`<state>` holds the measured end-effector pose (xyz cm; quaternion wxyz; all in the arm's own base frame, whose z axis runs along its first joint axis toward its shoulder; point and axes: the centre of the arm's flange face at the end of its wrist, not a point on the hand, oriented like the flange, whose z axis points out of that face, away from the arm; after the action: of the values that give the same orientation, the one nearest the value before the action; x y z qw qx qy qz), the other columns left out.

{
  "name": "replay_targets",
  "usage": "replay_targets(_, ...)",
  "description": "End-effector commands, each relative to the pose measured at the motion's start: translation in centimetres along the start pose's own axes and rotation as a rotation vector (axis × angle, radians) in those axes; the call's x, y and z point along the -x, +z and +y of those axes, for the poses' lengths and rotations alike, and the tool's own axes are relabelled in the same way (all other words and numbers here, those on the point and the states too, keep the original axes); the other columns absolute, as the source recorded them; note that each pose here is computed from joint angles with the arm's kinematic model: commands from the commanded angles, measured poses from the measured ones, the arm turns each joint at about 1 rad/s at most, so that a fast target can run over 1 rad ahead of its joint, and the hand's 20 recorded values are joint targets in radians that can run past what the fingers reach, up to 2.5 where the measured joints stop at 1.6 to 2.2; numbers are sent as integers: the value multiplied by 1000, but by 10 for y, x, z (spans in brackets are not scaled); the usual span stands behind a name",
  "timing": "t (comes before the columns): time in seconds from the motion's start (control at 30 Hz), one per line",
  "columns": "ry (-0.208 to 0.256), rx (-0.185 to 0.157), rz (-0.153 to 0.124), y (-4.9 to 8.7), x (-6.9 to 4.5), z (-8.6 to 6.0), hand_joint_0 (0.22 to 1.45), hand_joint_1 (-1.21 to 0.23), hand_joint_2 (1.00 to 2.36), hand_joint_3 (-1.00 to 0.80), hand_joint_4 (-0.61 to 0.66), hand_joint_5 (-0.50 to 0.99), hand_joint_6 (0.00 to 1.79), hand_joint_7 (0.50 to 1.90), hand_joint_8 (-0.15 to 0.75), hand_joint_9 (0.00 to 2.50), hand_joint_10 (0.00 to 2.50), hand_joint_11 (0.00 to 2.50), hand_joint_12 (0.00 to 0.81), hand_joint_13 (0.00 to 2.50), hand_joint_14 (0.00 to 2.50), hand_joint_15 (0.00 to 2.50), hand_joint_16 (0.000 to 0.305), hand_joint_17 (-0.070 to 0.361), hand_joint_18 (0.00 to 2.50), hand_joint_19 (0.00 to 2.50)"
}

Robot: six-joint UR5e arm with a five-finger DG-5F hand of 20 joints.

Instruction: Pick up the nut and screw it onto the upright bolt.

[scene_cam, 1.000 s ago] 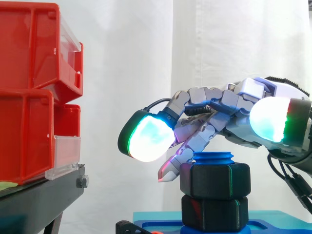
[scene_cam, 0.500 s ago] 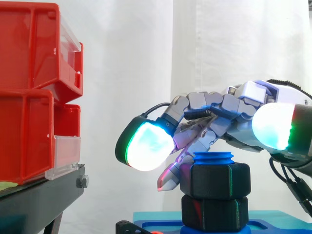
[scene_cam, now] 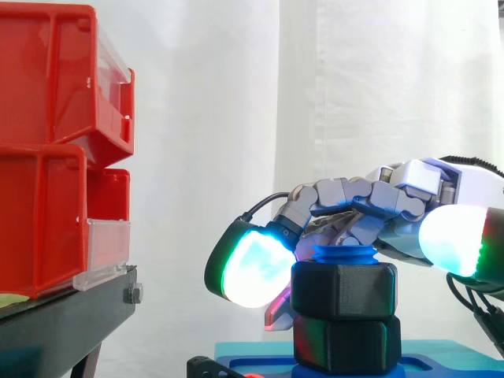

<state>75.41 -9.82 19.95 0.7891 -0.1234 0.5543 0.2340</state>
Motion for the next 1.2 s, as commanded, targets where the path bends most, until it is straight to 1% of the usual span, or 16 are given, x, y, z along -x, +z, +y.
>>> replay_targets(0.0,-3,-4,-2,-3,1,-4,484,-174,1000,-500,246,-86,504,848,257,969,0,0,221,711,0,0,34,77,584,210)
replay_targets(0.17,-3,-5,0,-4,1,-4,486,-177,1000,-500,257,-82,504,886,257,973,0,0,220,711,0,0,34,76,593,220)
replay_targets(0.27,-6,-9,3,-6,0,-6,487,-180,1000,-500,275,-78,504,941,259,974,0,0,218,712,0,0,34,76,595,216)
replay_targets(0.4,-9,-13,1,-7,3,-9,489,-183,1000,-500,284,-64,504,1085,264,978,0,0,215,716,0,0,34,76,600,223)
replay_targets(0.47,-11,-13,-1,-7,3,-10,489,-184,1000,-500,286,-62,504,1126,265,979,0,0,215,718,0,0,34,76,603,220)
replay_targets(0.57,-10,-19,2,-11,4,-13,489,-185,1000,-500,259,-55,504,1233,267,992,0,0,215,727,0,0,34,77,613,220)
replay_targets(0.67,-15,-23,-2,-13,6,-17,491,-187,1000,-500,239,-48,503,1305,270,990,0,0,215,732,0,0,34,76,614,226)
replay_targets(0.8,-20,-24,-8,-13,7,-19,491,-187,1000,-500,209,-35,501,1449,271,991,0,8,216,746,0,0,34,76,620,226)
replay_targets(0.83,-20,-26,-6,-14,7,-20,492,-186,1000,-500,201,-31,500,1515,274,993,0,3,216,747,0,0,33,75,625,233)
replay_targets(0.87,-21,-25,-4,-15,7,-19,491,-187,1000,-500,196,-31,504,1524,275,996,0,2,216,751,0,0,34,75,630,230)
replay_targets(0.97,-23,-20,-6,-16,8,-21,491,-188,1000,-500,178,-38,564,1461,280,1010,0,3,216,766,0,0,34,76,643,232)
replay_targets(1.07,-23,-16,0,-17,8,-22,492,-188,1000,-500,169,-39,617,1420,284,1022,0,12,217,775,0,0,33,75,661,243)
replay_targets(1.1,-22,-17,4,-19,8,-23,493,-187,1000,-500,155,-39,622,1424,288,1033,0,10,216,776,0,0,33,74,671,252)
replay_targets(1.13,-25,-18,-2,-20,10,-25,493,-187,1000,-500,156,-37,628,1433,283,1036,0,16,213,782,0,0,33,73,676,248)
replay_targets(1.17,-26,-22,-1,-22,10,-27,492,-186,1000,-500,152,-37,631,1420,284,1038,0,17,214,784,0,0,33,73,677,247)
